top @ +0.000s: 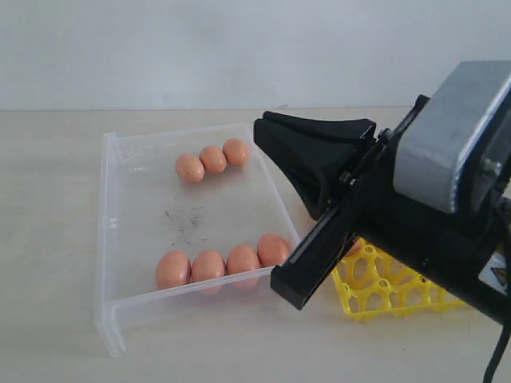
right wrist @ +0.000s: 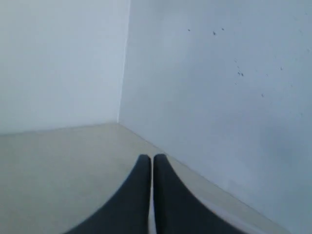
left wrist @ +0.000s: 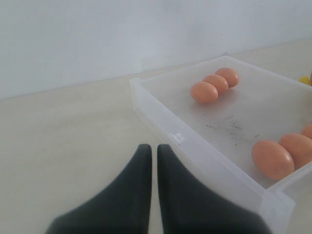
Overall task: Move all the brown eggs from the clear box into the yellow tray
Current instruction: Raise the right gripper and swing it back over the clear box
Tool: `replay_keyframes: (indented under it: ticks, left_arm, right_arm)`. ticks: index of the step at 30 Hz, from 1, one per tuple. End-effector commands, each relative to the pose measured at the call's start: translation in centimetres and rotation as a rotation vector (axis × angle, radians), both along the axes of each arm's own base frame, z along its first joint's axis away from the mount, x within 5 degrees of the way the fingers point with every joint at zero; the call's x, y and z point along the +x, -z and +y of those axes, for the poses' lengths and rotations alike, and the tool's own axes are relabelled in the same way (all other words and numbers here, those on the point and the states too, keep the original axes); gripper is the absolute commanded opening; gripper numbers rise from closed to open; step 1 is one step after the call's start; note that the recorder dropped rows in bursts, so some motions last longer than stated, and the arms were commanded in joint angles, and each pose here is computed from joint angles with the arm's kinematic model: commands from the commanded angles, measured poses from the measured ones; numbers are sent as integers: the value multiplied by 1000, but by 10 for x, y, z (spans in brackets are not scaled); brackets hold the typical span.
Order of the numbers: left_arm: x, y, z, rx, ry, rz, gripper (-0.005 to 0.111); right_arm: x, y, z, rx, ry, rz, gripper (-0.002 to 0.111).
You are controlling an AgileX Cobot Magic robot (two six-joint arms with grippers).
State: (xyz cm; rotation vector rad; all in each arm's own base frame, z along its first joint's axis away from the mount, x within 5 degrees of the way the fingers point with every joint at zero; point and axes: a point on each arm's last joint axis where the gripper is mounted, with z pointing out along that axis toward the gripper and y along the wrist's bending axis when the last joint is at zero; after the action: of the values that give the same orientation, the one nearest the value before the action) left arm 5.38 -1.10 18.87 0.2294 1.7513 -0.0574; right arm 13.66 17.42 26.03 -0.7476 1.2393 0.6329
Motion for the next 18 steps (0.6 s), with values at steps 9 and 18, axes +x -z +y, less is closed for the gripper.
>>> replay_keyframes:
  ticks: [9, 18]
  left_arm:
    - [0, 1, 0, 2, 5, -2, 4]
    - [0, 1, 0, 2, 5, -2, 4]
  right_arm:
    - [-8, 17, 5, -95, -51, 166, 0]
    - [-8, 39, 18, -293, -135, 211, 0]
